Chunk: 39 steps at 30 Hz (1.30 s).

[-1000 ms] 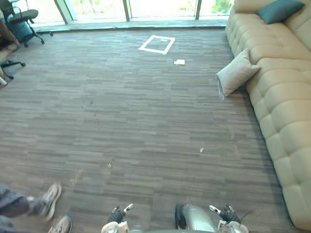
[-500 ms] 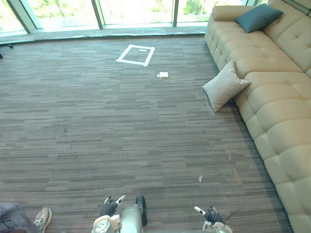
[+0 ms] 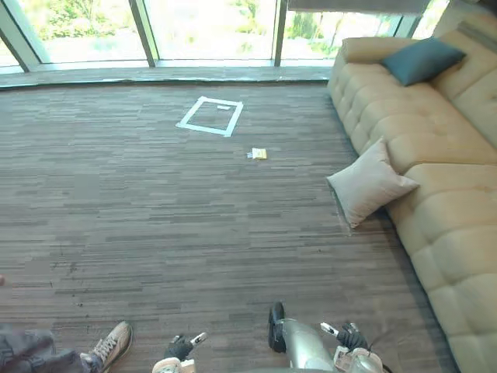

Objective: Pick up cushions and gather them together orderly.

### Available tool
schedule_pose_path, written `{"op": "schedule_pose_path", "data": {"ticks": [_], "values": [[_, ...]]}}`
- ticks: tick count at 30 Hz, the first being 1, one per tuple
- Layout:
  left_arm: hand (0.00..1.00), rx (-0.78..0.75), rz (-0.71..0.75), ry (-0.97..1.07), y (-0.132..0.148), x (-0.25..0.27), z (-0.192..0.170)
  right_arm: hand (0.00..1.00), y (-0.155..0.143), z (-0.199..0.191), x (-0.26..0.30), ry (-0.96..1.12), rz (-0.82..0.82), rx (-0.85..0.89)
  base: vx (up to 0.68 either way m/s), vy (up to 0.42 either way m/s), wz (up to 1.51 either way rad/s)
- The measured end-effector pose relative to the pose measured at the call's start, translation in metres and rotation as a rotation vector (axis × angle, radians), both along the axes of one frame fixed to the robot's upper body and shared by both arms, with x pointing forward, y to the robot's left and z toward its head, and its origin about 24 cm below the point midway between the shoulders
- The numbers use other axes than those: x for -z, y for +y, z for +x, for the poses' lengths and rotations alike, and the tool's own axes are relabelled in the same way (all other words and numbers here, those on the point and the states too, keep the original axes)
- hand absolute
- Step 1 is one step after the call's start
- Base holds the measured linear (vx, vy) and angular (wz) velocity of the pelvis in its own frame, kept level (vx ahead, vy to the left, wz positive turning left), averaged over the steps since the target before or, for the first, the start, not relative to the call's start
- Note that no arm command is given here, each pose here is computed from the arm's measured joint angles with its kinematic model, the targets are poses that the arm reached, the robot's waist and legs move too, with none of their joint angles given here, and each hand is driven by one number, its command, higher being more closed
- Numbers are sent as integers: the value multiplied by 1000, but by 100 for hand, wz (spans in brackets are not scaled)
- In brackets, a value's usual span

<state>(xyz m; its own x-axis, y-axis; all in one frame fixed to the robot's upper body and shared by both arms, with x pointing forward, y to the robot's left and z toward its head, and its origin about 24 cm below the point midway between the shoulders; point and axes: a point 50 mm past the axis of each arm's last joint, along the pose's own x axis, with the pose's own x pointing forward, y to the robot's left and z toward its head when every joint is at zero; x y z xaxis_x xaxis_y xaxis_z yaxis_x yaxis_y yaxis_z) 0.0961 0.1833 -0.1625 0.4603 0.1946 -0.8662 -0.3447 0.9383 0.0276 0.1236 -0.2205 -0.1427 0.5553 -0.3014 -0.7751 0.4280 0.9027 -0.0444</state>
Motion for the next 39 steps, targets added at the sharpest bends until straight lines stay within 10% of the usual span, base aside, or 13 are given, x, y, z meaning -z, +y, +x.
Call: {"op": "schedule_pose_path", "data": {"ticks": [20, 39], "values": [[0, -19, 64, -97, 22, -12, 14, 0, 36, -27, 14, 100, 68, -50, 611, 109, -84], [0, 48, 11, -52, 1, -5, 13, 0, 12, -8, 5, 52, -4, -97, 319, -54, -34]]}}
